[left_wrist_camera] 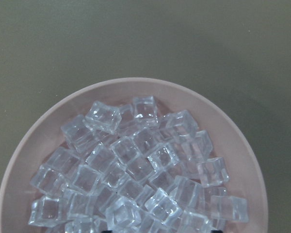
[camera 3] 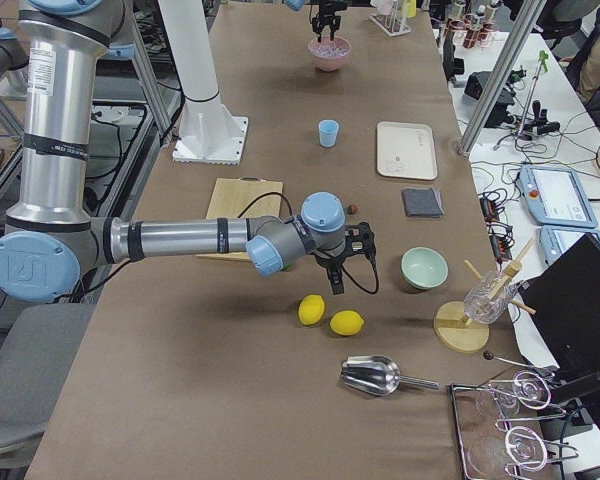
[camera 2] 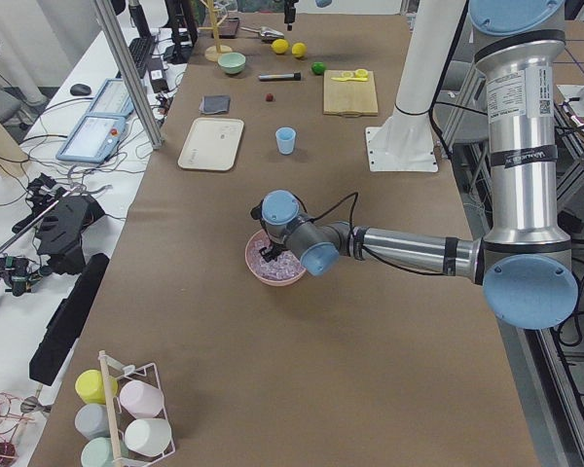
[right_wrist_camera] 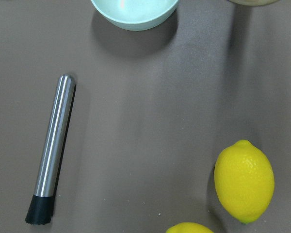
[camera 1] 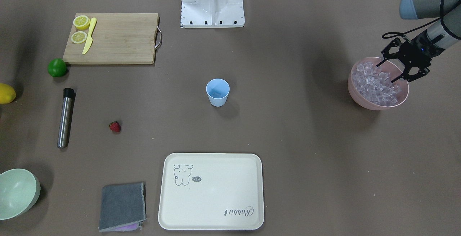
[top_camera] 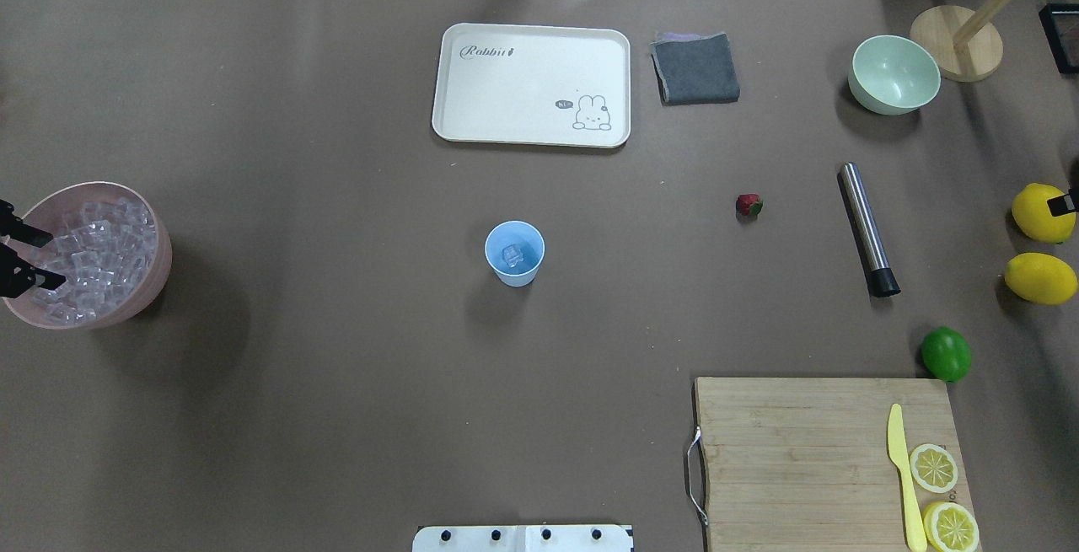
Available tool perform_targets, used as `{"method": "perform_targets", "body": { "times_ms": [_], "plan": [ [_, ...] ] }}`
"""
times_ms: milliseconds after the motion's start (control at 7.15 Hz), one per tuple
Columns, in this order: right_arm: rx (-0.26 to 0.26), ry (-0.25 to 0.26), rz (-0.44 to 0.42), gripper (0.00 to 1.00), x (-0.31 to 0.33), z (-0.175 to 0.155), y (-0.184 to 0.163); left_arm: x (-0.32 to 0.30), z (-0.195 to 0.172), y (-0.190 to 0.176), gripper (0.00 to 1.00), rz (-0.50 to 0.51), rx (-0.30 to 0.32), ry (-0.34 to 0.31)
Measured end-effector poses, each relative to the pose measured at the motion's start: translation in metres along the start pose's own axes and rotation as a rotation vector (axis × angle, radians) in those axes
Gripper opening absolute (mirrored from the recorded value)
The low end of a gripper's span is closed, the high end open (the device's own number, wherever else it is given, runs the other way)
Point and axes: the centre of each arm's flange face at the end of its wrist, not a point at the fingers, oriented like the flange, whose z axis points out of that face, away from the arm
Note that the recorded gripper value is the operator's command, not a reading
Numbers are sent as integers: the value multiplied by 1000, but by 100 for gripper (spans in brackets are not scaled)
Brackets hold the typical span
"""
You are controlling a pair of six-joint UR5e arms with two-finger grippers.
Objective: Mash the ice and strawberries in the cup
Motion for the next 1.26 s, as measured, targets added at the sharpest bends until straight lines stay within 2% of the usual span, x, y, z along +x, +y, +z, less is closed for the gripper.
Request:
{"method": "perform_targets", "body": {
  "times_ms": [699,1258],
  "plan": [
    [0,-1,-1,100,0,0,0,-3,5,9,78,-9,-16,-18],
    [-5,-5,0,100,0,1,3,-5,5,-2,78,4,-7,-28]
  ]
}}
